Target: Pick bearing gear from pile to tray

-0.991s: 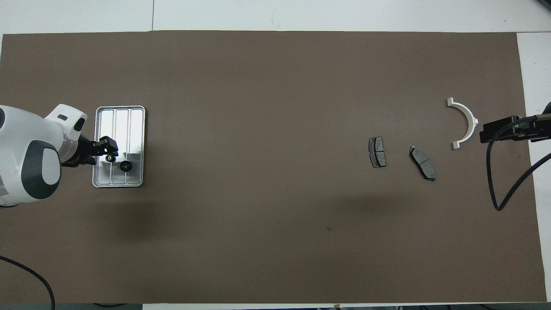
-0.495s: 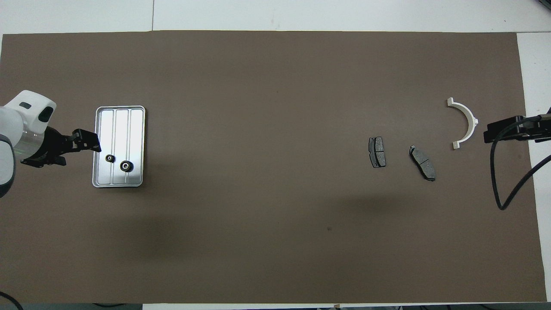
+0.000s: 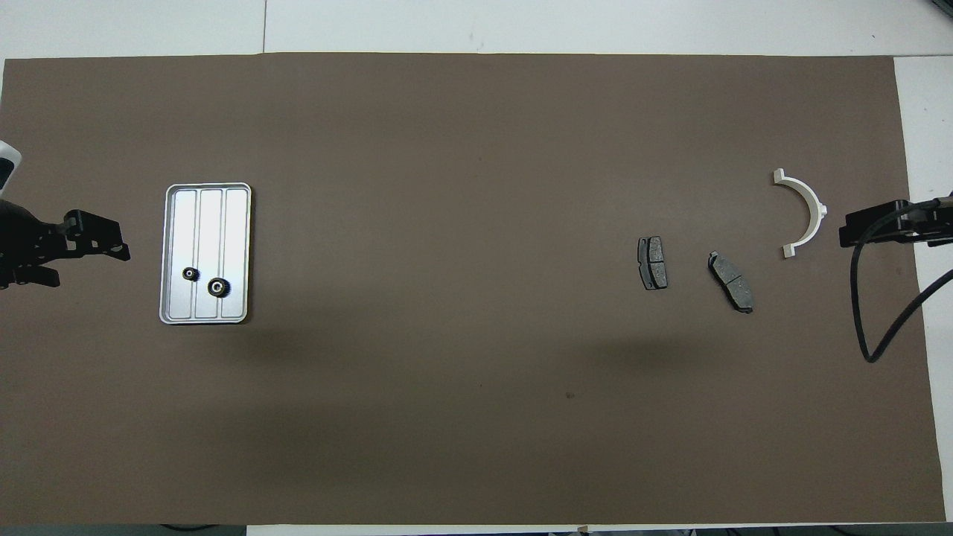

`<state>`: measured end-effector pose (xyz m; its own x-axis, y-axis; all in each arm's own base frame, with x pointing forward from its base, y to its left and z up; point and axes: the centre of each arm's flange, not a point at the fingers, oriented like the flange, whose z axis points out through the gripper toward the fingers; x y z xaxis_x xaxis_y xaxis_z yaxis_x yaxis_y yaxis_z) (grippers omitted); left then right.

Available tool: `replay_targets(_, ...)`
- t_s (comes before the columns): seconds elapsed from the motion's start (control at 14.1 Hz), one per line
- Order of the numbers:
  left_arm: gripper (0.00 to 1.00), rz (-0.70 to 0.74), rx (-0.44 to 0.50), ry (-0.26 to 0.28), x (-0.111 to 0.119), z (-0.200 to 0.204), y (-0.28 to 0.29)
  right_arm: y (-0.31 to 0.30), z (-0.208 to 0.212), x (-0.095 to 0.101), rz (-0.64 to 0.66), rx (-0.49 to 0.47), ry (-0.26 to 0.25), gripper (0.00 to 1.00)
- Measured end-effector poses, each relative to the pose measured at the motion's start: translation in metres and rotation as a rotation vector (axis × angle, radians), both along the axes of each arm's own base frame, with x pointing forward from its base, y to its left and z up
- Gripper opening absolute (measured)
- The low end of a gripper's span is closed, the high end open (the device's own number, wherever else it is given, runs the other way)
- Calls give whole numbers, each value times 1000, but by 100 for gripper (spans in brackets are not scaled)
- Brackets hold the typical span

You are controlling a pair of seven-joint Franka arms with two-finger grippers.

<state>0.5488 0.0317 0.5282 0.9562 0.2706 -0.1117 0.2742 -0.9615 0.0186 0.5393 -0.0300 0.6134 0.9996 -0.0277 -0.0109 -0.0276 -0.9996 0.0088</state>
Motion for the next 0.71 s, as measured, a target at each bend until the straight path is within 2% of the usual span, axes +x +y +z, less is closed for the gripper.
replay_targets(0.28, 100, 0, -4, 46, -10, 13, 1, 0, 0, 0, 0, 0, 0, 100)
replay_targets(0.57, 100, -15, -2, 12, -4, 24, -6, 0, 0, 0, 0, 0, 0, 100)
replay_targets(0.71, 100, -30, -1, 3, 6, 22, -14, 0, 0, 0, 0, 0, 0, 100)
